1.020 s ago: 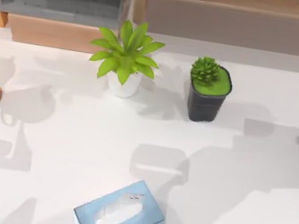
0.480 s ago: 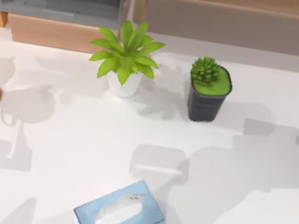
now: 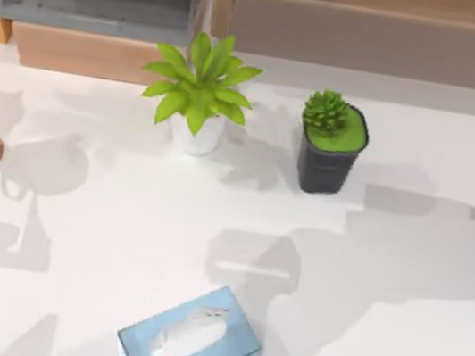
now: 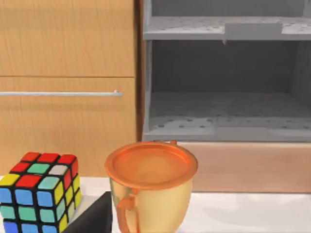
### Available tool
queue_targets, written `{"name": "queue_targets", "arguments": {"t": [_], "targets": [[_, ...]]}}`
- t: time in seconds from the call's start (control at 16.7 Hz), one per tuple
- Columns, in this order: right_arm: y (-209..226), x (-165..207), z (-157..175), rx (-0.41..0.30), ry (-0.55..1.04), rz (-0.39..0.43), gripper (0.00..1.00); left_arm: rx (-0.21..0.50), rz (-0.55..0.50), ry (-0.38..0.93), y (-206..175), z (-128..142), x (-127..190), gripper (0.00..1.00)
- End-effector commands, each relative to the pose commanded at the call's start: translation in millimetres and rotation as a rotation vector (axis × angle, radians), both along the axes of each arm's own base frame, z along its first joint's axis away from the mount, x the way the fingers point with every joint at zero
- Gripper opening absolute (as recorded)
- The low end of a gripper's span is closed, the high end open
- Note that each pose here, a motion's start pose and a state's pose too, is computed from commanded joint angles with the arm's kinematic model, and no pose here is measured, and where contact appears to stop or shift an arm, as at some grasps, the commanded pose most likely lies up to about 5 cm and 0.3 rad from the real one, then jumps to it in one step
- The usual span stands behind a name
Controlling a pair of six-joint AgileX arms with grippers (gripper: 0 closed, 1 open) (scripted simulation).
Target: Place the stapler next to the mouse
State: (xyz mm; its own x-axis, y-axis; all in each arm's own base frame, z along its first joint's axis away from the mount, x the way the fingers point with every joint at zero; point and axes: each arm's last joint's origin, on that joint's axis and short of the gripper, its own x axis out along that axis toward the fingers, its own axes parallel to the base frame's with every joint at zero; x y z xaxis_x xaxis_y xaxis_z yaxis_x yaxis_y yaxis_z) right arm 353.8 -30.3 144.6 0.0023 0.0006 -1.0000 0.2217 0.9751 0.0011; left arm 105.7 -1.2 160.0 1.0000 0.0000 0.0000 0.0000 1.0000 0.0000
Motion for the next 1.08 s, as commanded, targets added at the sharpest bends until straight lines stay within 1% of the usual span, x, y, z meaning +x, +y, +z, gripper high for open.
{"name": "queue_targets", "arguments": {"t": [0.18, 0.36, 0.48, 0.6, 0.72, 0.84, 0.96, 1.08], "targets": [[1.0, 0.2, -1.5, 0.001, 0.003, -0.001, 0.00, 0.000, 0.000, 0.000, 0.0, 0.0, 0.0, 1.00], [25.2, 4.9, 3.2, -0.004, -0.004, 0.011, 0.00, 0.000, 0.000, 0.000, 0.0, 0.0, 0.0, 1.00], [60.7, 5.9, 4.9, -0.009, 0.005, 0.040, 0.00, 0.000, 0.000, 0.000, 0.0, 0.0, 0.0, 1.00], [110.7, -1.1, 6.3, -0.017, 0.023, 0.089, 0.00, 0.000, 0.000, 0.000, 0.0, 0.0, 0.0, 1.00], [164.3, -18.1, 8.5, -0.030, 0.039, 0.147, 0.00, 0.000, 0.000, 0.000, 0.0, 0.0, 0.0, 1.00], [208.4, -38.6, 11.0, -0.043, 0.044, 0.190, 0.00, 0.000, 0.000, 0.000, 0.0, 0.0, 0.0, 1.00], [238.3, -54.7, 11.5, -0.054, 0.041, 0.208, 0.00, 0.000, 0.000, 0.000, 0.0, 0.0, 0.0, 1.00], [254.7, -64.1, 11.9, -0.059, 0.033, 0.212, 0.00, 0.000, 0.000, 0.000, 0.0, 0.0, 0.0, 1.00]]}}
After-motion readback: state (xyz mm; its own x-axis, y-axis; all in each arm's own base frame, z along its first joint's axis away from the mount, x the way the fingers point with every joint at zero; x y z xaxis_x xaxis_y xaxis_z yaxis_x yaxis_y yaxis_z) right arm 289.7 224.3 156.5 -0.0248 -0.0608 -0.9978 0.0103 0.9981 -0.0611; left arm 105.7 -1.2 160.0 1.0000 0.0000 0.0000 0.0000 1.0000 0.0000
